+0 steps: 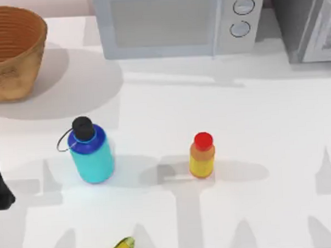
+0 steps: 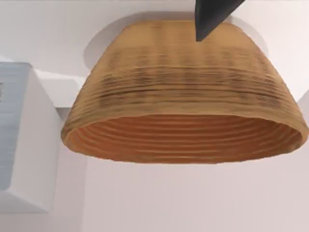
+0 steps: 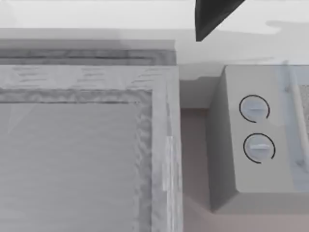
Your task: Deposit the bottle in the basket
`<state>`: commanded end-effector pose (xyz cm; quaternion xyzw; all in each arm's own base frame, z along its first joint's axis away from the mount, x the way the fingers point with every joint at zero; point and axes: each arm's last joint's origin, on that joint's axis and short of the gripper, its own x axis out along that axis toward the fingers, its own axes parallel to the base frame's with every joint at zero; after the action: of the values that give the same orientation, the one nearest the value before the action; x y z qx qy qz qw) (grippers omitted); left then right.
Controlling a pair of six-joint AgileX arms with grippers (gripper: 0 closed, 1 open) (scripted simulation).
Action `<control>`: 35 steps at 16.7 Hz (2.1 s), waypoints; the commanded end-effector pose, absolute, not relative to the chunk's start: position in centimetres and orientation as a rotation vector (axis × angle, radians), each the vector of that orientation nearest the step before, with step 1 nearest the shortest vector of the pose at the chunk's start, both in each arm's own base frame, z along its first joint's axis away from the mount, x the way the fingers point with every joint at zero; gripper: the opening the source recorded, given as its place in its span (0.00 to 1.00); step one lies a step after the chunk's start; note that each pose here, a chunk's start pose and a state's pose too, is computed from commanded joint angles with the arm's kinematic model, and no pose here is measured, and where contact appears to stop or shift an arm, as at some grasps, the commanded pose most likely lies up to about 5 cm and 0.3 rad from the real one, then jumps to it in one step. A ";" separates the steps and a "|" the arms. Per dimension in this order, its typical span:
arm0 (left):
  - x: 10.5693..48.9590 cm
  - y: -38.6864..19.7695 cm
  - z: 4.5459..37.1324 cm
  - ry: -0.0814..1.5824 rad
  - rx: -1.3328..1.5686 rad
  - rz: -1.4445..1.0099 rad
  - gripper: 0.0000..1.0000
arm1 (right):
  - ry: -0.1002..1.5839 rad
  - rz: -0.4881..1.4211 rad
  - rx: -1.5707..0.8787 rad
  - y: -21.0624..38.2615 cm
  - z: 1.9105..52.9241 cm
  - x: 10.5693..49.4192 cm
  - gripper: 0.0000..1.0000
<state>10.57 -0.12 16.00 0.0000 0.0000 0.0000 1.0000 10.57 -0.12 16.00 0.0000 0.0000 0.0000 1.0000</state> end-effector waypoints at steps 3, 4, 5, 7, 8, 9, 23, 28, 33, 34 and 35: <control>10.6 -0.1 16.0 0.000 0.001 -0.004 1.00 | 0.000 0.000 0.000 -0.1 16.0 10.6 1.00; 10.7 -0.1 16.1 0.002 0.004 -0.012 1.00 | 0.000 0.000 0.000 -0.1 16.0 10.6 1.00; 10.9 -0.2 16.2 0.004 0.007 -0.024 1.00 | 0.000 0.000 0.000 -0.1 16.0 10.6 1.00; 11.5 -0.2 16.4 0.012 0.018 -0.059 1.00 | 0.000 0.000 0.000 -0.1 16.0 10.6 1.00; 11.8 -0.3 16.4 0.018 0.025 -0.082 1.00 | 0.000 0.000 0.000 -0.1 16.0 10.6 1.00; 12.2 -0.3 16.5 0.026 0.032 -0.107 1.00 | 0.000 0.000 0.000 -0.1 16.0 10.6 1.00; 19.1 -0.6 11.0 0.157 0.099 -0.616 1.00 | 0.000 0.000 0.000 -0.1 16.0 10.6 1.00; 19.5 -0.5 8.0 0.182 0.086 -0.756 1.00 | 0.000 0.000 0.000 -0.1 16.0 10.6 1.00; 19.4 -0.5 7.1 0.188 0.079 -0.803 1.00 | 0.000 0.000 0.000 -0.1 16.0 10.6 1.00; 19.4 -0.5 7.1 0.188 0.079 -0.803 1.00 | 0.000 0.000 0.000 -0.1 16.0 10.6 1.00; 19.4 -0.5 7.1 0.188 0.079 -0.803 1.00 | 0.000 0.000 0.000 -0.1 16.0 10.6 1.00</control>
<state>19.37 -0.46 7.07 0.0385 0.0911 -0.3900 0.9155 10.57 -0.12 16.00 0.0000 0.0000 0.0000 1.0000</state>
